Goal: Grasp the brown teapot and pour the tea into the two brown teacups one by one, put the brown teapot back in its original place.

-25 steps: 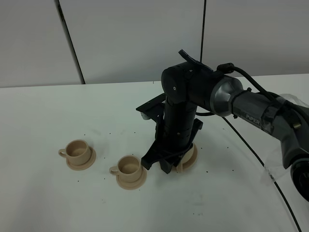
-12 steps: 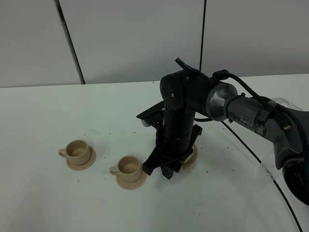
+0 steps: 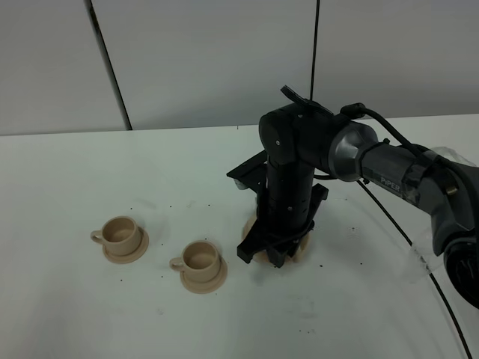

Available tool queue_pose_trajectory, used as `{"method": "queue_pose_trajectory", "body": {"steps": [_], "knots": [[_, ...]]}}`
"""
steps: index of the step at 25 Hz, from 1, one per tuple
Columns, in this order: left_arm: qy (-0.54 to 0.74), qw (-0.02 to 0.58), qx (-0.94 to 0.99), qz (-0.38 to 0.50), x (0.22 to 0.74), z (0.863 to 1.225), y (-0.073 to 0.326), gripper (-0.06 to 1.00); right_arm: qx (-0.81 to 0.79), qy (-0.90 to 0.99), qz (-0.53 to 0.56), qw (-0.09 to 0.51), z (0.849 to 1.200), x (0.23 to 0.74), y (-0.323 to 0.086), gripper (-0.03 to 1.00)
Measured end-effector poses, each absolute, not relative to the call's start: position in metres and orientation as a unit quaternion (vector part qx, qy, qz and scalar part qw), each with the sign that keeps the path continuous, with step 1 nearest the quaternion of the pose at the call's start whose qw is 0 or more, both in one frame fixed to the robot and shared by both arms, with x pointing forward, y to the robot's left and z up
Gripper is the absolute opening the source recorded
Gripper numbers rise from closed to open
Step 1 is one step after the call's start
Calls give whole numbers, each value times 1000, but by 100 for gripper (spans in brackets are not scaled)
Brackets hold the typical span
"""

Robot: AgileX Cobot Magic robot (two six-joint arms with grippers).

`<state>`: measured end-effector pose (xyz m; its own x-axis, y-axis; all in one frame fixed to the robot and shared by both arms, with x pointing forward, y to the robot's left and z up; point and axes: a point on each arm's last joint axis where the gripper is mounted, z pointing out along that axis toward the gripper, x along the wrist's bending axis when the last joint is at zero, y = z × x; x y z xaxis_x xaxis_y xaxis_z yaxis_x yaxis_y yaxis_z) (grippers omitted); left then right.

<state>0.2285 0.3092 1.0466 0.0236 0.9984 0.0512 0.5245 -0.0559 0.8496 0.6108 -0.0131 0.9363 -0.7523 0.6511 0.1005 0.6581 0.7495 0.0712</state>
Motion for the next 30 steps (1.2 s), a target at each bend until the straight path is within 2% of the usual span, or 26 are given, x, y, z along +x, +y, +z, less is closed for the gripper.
{"method": "queue_pose_trajectory", "body": {"steps": [17,25,30], "knots": [[601,333,633,356,228,1047,309,28,-336,-942,-9,-22,935,622,-30,24],[601,333,633,356,228,1047,309,28,-344,-939,-8,-25,936,622,-30,24],[601,333,633,356,228,1047,309,28,-356,-933,-27,-37,955,621,-31,24]]}}
